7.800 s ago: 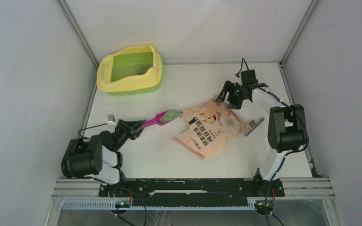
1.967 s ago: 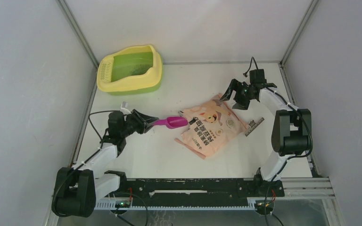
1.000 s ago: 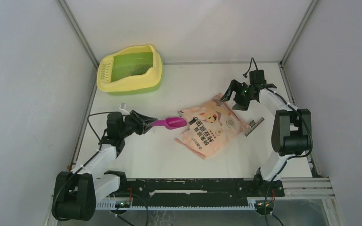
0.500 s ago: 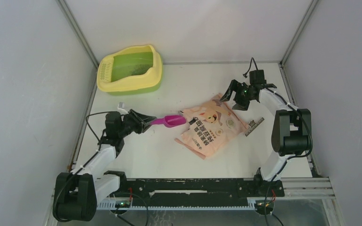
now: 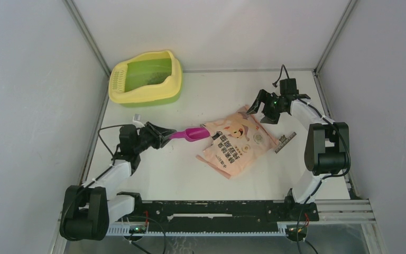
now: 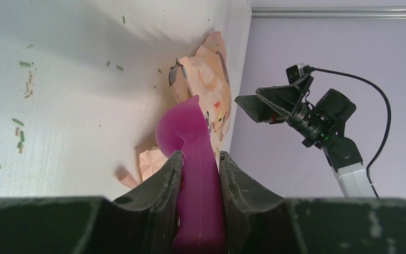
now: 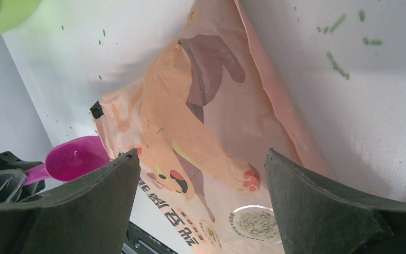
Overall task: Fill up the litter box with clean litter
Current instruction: 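Scoop the cat litter from the cat litter bag.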
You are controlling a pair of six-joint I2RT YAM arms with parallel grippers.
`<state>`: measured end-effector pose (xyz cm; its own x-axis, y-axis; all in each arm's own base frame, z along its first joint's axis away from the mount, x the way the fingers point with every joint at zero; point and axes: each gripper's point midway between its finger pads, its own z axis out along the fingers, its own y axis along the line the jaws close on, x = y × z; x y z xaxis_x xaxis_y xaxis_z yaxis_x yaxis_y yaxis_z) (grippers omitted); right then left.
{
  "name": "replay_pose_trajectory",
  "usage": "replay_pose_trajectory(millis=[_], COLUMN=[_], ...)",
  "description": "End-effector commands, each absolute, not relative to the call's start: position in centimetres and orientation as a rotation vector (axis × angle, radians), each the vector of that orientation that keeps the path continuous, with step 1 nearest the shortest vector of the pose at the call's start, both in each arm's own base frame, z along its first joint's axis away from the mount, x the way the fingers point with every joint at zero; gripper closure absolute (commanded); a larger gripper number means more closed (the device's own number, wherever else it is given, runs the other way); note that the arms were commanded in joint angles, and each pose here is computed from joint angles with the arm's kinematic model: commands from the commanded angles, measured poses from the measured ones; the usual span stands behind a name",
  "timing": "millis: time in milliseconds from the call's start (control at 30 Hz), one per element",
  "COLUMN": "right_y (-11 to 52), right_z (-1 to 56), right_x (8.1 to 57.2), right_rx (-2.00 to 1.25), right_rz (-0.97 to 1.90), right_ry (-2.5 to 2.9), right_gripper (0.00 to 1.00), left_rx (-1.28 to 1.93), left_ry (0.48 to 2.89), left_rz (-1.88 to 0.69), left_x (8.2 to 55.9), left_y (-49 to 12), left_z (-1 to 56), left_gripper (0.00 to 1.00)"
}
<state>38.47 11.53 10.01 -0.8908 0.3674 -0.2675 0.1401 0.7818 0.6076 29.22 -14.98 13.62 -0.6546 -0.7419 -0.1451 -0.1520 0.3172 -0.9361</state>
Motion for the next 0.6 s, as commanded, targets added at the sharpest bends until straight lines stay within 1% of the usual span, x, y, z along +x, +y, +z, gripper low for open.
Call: replay_pose_trajectory(millis=[0, 567], right_y=[11.8, 11.6], right_z=[10.8, 10.9], right_x=[39.0, 39.6], right_rx=[0.356, 0.371], right_rz=[0.864, 0.877], right_ry=[2.560, 2.542], right_gripper=[0.06, 0.06], left_rx=[-0.754, -0.810], left_ry=[1.981, 1.935], left_rz=[-1.368, -1.400], left_x=[29.2, 30.0], left_y=[-15.0, -16.1], left_z=[13.8, 13.2], left_gripper=[0.97, 0.98])
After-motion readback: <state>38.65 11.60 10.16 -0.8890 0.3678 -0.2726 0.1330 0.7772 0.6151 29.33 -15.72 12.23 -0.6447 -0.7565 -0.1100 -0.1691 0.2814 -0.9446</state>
